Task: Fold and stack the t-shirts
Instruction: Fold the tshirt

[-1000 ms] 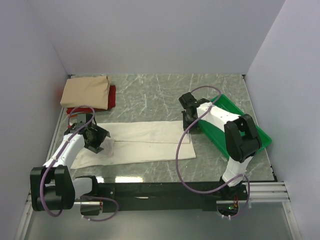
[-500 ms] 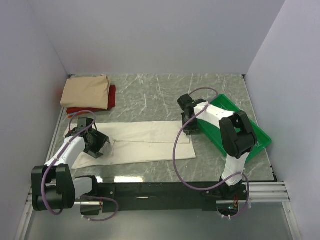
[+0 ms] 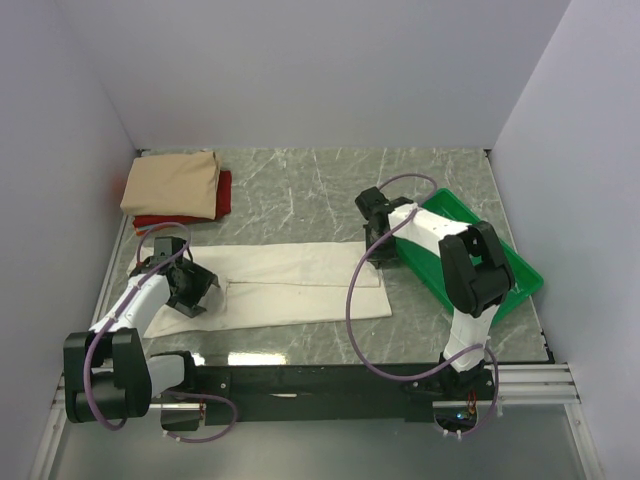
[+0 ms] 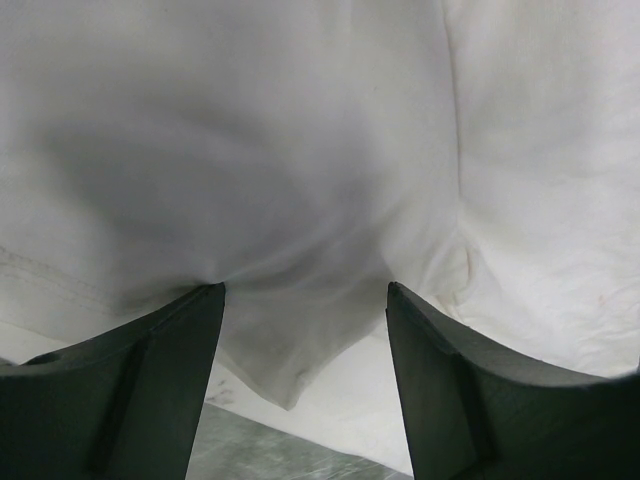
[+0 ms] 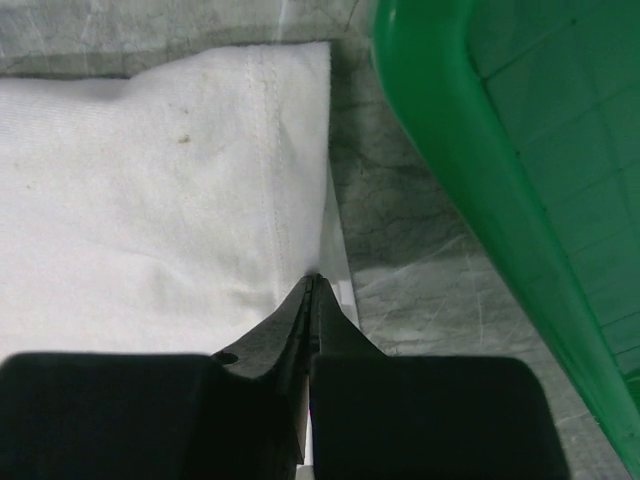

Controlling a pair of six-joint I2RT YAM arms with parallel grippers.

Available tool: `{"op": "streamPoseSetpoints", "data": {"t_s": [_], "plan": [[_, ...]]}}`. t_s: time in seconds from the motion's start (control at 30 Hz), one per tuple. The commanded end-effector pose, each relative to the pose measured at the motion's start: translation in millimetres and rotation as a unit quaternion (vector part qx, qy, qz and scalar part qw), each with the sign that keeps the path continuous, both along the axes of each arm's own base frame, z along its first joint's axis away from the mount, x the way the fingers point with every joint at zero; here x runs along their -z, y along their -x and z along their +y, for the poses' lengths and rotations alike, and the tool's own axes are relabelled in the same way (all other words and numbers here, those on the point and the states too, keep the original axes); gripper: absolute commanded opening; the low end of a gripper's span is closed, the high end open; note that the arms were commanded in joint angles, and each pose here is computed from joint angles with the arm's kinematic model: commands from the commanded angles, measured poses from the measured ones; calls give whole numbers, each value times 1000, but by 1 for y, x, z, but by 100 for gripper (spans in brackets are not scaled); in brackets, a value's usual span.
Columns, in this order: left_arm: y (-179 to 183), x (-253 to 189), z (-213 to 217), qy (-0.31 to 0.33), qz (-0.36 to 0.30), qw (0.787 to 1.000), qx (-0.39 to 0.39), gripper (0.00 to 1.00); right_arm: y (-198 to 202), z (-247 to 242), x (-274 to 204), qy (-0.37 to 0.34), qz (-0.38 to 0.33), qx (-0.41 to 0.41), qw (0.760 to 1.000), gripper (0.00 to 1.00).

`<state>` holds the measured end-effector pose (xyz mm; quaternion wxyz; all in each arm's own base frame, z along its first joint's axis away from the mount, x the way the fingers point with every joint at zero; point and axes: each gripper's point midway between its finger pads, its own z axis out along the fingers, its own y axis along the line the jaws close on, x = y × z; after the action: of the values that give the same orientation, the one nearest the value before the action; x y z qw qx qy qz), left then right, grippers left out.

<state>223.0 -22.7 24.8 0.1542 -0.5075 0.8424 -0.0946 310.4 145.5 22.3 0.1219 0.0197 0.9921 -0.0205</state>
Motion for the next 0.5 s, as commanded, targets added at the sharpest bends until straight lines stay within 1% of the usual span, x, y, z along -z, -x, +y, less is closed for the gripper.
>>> {"op": "streamPoseSetpoints", "data": {"t_s": [0.0, 0.07, 0.1, 0.17, 0.27, 0.3, 0.33, 0.37, 0.4, 0.47], "plan": [[8, 9, 6, -17, 15, 1000, 6, 72, -18, -5, -12, 7, -24, 8, 1000, 0], [5, 6, 7, -18, 11, 1000, 7, 72, -22, -7, -15, 8, -27, 10, 1000, 0], [6, 5, 12, -33, 13, 999, 2, 72, -24, -7, -17, 8, -30, 11, 999, 0], [0, -4, 15, -41, -3, 999, -1, 72, -24, -9, -18, 9, -29, 12, 999, 0], [-6, -22, 17, -47, -20, 999, 3, 74, -24, -11, -21, 10, -27, 11, 1000, 0], [-6, -27, 17, -48, -22, 999, 4, 76, -24, -11, -23, 7, -29, 10, 1000, 0], [-6, -32, 17, -48, -26, 998, 6, 77, -22, -9, -24, 1, -27, 3, 1000, 3], [-12, -44, 16, -48, -45, 998, 7, 78, -22, -8, -27, -5, -29, 1, 1000, 6], [-13, -50, 16, -46, -51, 998, 9, 80, -22, -5, -32, -11, -33, -4, 999, 12], [-16, -66, 17, -50, -66, 997, 9, 82, -21, 1, -39, -31, -33, -21, 999, 16]]}}
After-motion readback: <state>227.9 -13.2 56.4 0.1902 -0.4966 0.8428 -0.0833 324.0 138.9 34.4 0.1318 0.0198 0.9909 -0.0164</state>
